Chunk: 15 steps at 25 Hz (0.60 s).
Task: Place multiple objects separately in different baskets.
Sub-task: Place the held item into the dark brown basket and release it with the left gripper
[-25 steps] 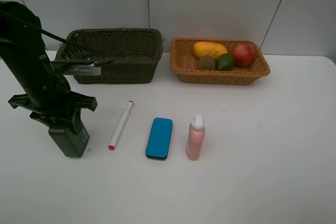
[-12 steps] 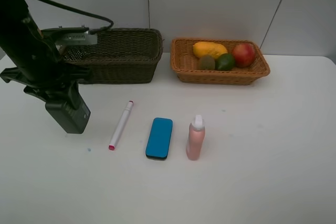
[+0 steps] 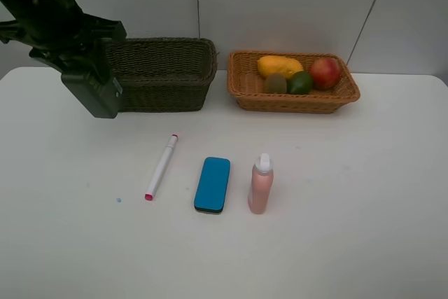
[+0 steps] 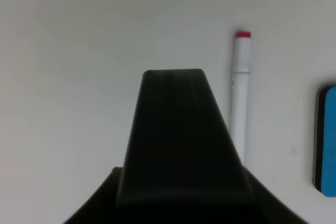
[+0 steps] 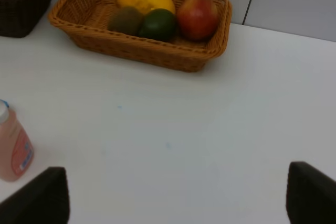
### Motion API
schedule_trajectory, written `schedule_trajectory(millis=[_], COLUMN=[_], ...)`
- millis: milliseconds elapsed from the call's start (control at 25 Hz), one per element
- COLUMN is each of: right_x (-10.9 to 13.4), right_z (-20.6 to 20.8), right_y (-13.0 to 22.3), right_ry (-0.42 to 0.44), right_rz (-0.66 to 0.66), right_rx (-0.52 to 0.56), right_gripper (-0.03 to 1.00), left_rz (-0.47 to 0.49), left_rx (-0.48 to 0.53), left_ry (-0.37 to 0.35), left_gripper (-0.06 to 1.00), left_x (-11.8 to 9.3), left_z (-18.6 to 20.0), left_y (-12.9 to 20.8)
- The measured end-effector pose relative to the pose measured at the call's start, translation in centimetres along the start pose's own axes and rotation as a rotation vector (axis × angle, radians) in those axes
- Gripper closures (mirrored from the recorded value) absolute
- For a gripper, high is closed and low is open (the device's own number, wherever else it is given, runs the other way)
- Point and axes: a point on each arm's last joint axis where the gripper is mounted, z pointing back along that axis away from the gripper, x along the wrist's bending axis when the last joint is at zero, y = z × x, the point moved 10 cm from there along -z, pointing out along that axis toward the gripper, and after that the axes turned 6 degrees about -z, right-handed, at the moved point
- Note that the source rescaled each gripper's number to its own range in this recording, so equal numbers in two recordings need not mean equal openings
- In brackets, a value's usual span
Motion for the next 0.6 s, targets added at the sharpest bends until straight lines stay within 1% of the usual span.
schedule_trajectory(millis=[160, 360, 600], right_x=[0.0, 0.0, 0.0], right_z=[0.0, 0.0, 0.0], right_y=[0.0, 0.0, 0.0], right_ry=[0.000, 0.000, 0.000], right_rz=[0.000, 0.000, 0.000], right_rx=[0.000, 0.000, 0.000], right_gripper=[-0.03, -0.03, -0.03], left_rz=[-0.033, -0.095, -0.160], left_rx=[-0.084, -0.225, -0.356], left_ry=[-0.042, -0.139, -0.205], left_gripper=[0.58, 0.58, 0.58], left_x=[0.7, 2.3, 3.2], left_z=[1.5, 2.6, 2.5], left_y=[-2.2, -5.0, -8.1])
